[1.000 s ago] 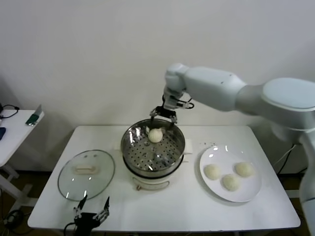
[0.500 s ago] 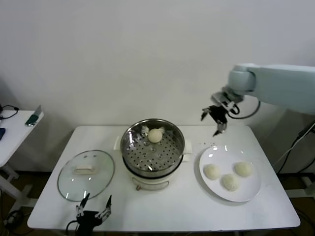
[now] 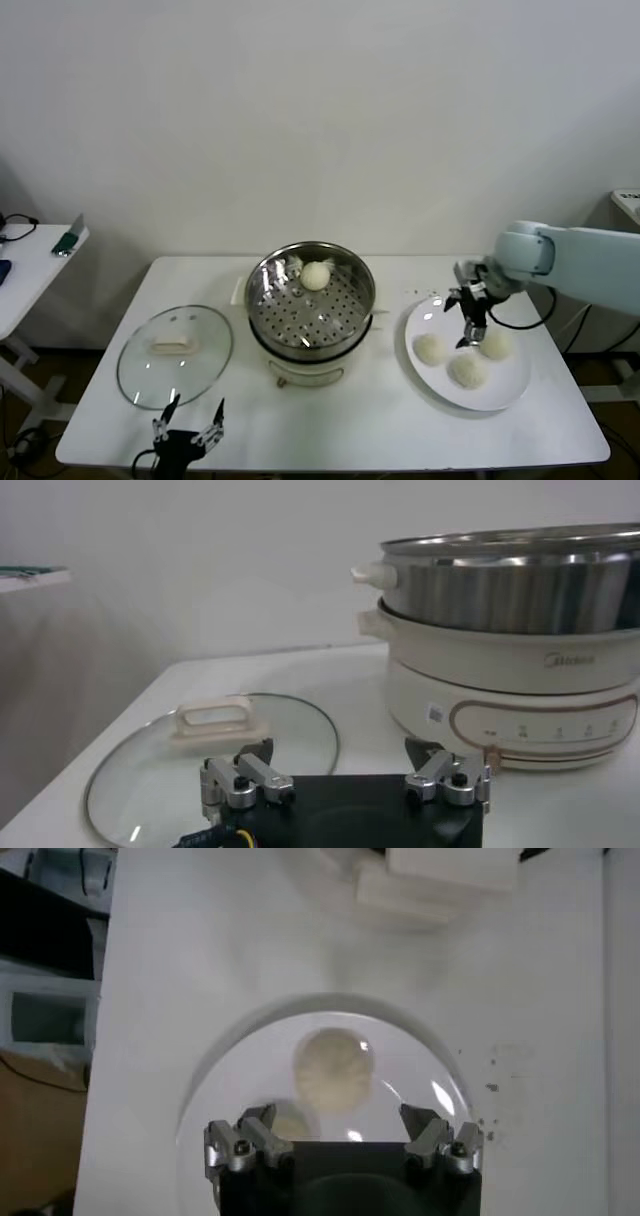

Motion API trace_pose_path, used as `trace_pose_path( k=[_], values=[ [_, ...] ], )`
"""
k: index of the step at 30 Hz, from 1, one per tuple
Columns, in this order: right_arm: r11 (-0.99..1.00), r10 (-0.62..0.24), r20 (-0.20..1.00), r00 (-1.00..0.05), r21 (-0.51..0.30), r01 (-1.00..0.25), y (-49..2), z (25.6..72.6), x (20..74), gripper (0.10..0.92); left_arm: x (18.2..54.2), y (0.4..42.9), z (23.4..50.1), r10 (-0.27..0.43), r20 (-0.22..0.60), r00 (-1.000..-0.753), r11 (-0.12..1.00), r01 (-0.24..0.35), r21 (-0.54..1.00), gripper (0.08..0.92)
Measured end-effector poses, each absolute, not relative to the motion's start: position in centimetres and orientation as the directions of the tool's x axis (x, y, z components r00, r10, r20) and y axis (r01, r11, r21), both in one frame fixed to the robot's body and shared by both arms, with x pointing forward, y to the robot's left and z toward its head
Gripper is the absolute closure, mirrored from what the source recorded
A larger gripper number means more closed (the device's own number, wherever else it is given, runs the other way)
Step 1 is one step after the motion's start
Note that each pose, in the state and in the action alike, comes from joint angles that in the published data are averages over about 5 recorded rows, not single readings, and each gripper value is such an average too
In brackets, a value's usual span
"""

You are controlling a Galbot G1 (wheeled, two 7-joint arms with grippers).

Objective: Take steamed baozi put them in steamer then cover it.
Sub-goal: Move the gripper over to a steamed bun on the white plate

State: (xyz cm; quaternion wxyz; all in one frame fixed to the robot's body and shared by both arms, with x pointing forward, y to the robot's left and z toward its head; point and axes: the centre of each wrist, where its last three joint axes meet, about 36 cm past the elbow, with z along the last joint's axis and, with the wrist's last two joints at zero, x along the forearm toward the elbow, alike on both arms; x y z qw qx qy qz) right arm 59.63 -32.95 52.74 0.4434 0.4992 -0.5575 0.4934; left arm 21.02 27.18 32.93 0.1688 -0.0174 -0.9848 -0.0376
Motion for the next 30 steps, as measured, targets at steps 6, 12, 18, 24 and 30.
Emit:
trace_pose_path(
  k=[6, 12, 18, 24, 30],
  values=[
    [0.040, -0.104, 0.987, -0.124, -0.121, -0.992, -32.1, 49.9, 60.0, 0.200, 20.8, 27.3, 32.8, 0.017, 0.337, -0.941, 0.997, 0.043, 0.071, 0.177],
    [0.056, -0.101, 0.987, -0.122, -0.117, -0.992, -31.0, 47.6, 60.2, 0.200, 20.7, 27.4, 32.7, 0.015, 0.339, -0.941, 0.997, 0.042, 0.072, 0.177],
    [0.065, -0.089, 0.989, -0.119, -0.113, -0.991, -30.2, 46.0, 60.2, 0.202, 20.6, 27.4, 32.7, 0.014, 0.342, -0.940, 0.997, 0.041, 0.072, 0.177],
    [0.070, -0.079, 0.988, -0.133, -0.127, -0.989, -30.0, 45.4, 60.5, 0.312, 20.6, 27.3, 32.7, 0.014, 0.340, -0.940, 0.997, 0.041, 0.072, 0.177],
    [0.070, -0.087, 0.988, -0.129, -0.123, -0.990, -30.2, 45.8, 60.7, 0.407, 20.6, 27.3, 32.8, 0.012, 0.339, -0.941, 0.997, 0.039, 0.073, 0.177]
  ],
)
